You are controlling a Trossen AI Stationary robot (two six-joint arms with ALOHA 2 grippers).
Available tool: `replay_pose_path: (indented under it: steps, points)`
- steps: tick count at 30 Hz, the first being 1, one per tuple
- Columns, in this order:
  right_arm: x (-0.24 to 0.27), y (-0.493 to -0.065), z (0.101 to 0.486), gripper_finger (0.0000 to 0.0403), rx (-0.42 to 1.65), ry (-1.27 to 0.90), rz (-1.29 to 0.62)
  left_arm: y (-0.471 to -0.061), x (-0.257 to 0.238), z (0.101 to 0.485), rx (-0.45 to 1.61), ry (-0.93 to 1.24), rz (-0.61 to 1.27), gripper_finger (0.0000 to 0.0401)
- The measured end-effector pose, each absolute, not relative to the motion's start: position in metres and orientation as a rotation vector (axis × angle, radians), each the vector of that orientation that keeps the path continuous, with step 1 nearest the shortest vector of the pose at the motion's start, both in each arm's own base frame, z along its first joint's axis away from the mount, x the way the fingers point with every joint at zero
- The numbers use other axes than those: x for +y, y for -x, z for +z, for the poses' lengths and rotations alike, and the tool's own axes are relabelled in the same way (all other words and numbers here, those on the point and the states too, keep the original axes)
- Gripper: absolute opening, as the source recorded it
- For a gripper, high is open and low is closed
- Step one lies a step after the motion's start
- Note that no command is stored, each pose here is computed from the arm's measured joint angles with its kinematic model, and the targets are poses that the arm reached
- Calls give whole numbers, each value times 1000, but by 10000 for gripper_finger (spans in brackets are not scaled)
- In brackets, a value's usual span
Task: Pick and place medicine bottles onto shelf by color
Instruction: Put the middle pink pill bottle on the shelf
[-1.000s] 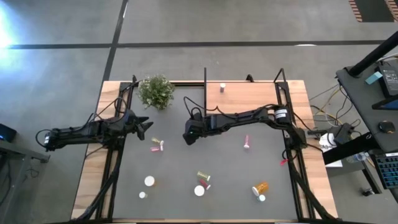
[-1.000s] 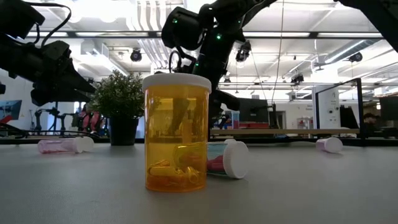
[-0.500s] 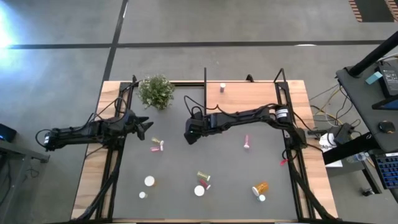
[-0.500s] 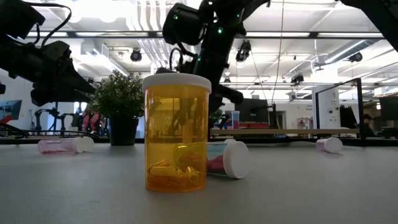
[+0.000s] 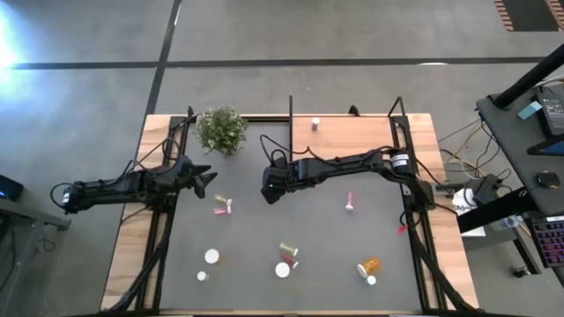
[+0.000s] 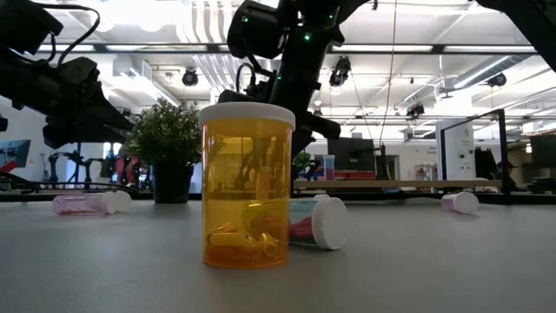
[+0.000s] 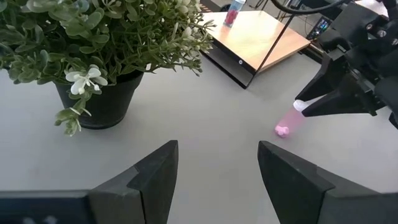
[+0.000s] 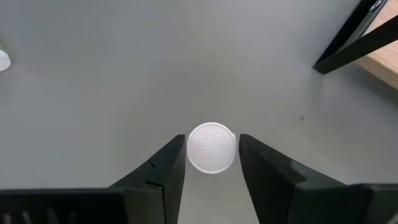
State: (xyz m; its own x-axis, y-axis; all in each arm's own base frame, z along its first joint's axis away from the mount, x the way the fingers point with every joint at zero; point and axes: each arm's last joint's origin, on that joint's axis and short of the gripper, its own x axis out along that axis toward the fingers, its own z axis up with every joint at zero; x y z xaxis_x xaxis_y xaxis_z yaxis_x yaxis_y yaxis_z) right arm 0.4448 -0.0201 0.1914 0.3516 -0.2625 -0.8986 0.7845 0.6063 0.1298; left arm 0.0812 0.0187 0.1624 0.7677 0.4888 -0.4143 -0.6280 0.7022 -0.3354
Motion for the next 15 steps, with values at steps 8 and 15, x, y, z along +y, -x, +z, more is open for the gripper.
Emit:
replay_pose_path:
  steps: [8, 15]
  points:
    - [-20, -444, 189, 140, 992, -617, -734, -81, 19, 162, 307, 483, 632, 205]
    - [-20, -446, 189, 138, 979, -609, -719, -81, 19, 162, 307, 483, 632, 205]
